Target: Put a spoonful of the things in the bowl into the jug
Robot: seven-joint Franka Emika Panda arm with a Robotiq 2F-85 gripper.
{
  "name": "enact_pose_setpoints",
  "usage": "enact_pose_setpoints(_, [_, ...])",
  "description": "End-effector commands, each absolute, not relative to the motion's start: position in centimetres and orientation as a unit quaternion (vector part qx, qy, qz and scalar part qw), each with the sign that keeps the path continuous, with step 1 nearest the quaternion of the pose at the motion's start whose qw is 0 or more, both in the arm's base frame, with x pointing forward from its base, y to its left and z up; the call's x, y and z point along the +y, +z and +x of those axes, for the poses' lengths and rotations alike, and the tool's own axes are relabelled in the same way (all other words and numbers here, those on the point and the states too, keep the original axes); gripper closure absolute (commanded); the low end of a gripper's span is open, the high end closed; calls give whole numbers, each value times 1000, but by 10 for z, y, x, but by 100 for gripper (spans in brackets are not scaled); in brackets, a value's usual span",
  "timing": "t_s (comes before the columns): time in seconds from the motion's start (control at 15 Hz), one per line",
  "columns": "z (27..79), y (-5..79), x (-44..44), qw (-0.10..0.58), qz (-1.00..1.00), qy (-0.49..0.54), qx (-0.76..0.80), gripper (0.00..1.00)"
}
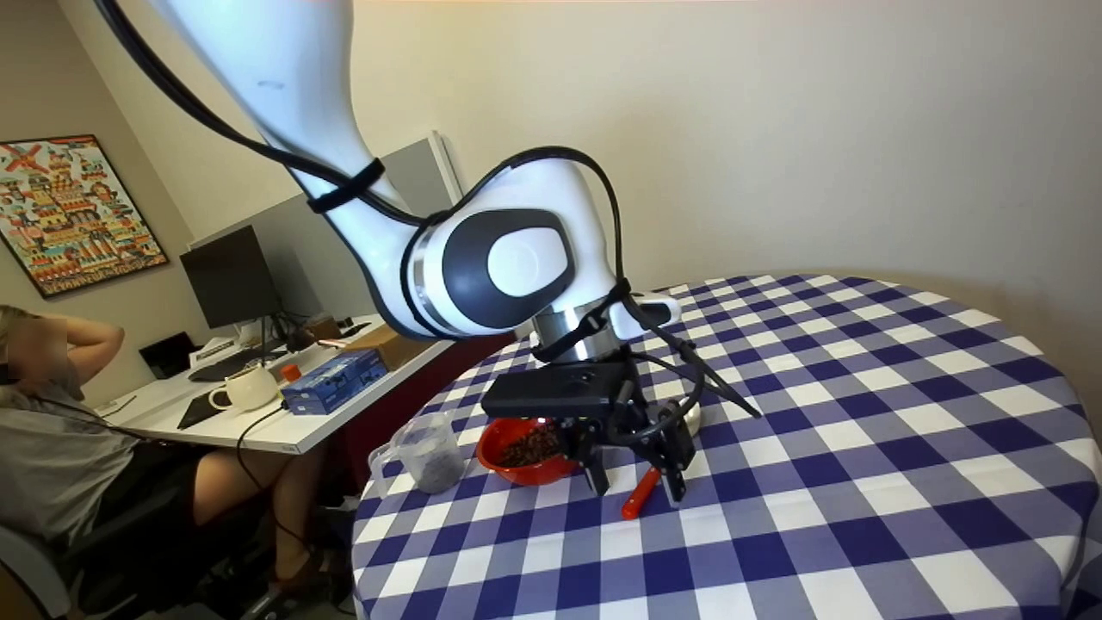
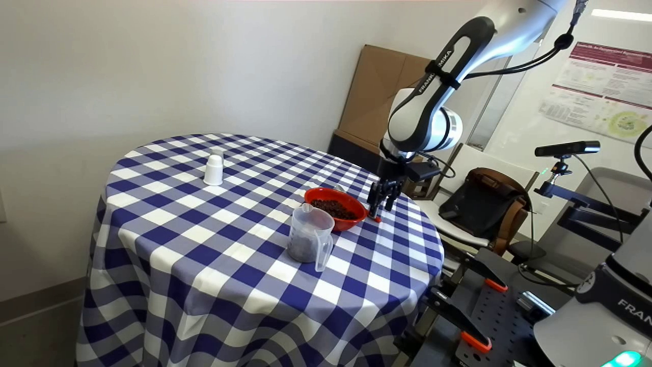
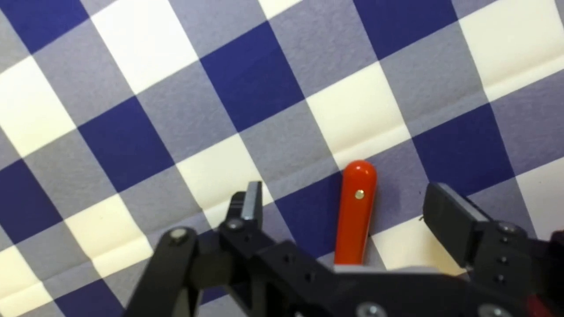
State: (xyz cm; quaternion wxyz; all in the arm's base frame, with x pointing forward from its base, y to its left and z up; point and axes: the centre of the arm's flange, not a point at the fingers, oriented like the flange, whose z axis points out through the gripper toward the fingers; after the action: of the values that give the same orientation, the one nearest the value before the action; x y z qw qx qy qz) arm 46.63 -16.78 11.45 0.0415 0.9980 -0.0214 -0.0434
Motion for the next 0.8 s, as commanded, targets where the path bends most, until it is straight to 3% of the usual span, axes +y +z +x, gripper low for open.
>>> enact_pose_setpoints(0.0, [470,109,-167,51,997,-43,-29,38])
enact_pose_setpoints(0.53, [464,103,-167,46,997,-47,-28,98])
enact_pose_setpoints(0.73, [463,103,-165,43,998,-47,-27,95])
